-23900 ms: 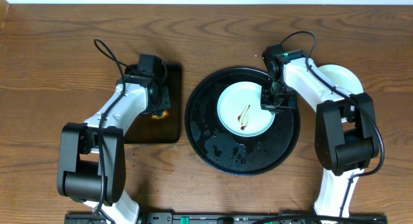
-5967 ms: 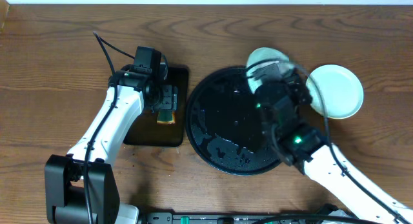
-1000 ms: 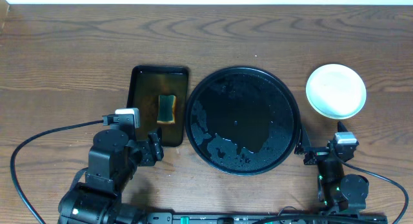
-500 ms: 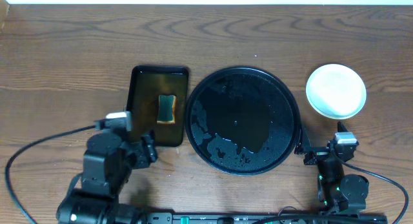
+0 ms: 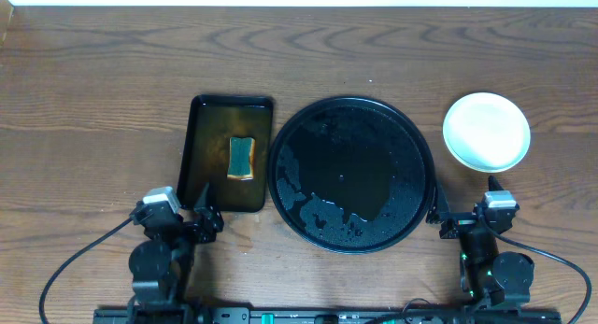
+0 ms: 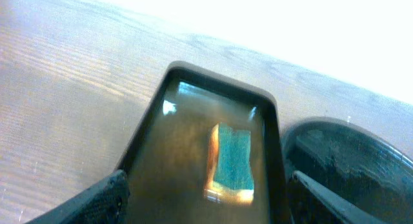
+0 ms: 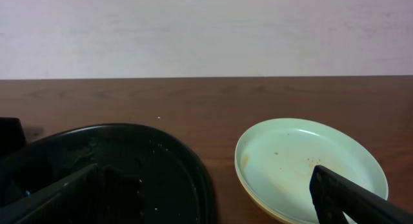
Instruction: Clean dirty plates on tray and stack at the side
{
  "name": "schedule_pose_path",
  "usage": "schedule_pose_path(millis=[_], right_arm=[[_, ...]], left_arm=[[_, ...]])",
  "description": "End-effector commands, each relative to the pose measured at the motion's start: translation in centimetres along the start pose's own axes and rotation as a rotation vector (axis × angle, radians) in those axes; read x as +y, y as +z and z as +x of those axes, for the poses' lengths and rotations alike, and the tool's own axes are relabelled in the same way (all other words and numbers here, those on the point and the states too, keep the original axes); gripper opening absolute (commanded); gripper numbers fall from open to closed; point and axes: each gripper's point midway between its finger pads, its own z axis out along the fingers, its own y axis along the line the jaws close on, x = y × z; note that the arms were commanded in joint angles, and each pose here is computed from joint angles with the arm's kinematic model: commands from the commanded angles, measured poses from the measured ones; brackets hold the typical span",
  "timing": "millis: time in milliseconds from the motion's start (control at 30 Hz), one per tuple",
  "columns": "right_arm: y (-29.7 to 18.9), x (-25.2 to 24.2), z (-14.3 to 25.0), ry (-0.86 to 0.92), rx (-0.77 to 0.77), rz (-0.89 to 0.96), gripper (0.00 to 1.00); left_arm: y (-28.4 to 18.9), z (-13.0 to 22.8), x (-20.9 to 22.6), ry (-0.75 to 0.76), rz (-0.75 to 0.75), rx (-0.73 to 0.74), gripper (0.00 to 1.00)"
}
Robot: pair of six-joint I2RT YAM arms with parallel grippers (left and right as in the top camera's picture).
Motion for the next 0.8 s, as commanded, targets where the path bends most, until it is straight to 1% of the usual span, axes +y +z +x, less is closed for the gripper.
schedule_pose_path(millis=[0, 67, 133, 200, 300, 767], right_arm=[[0.0, 0.0, 0.1, -0.013, 0.003, -0.001, 0.99], [0.0, 0.0, 0.1, -0.013, 0.003, -0.001, 0.99], [0.0, 0.0, 0.1, -0.013, 0.003, -0.001, 0.99], [0.0, 0.0, 0.1, -0.013, 0.003, -0.001, 0.99], [0.0, 0.0, 0.1, -0.013, 0.003, -0.001, 0.99], [0.0, 0.0, 0.1, -0.013, 0.003, -0.001, 0.99]], left_arm=[[0.3, -1.7, -0.1, 0.088, 0.027, -0.145, 0.78], [0.4, -2.9, -0.3, 0.168, 0.035, -0.236, 0.78], [0.6, -3.1, -0.3, 0.223, 0.034, -0.262, 0.78], [0.8, -2.3, 0.0, 0.246, 0.024, -0.230, 0.78], [1.2, 0.3, 0.9, 0.237, -0.002, -0.117, 0.79], [1.2, 0.1, 0.9, 0.237, -0.002, -0.124, 0.79]])
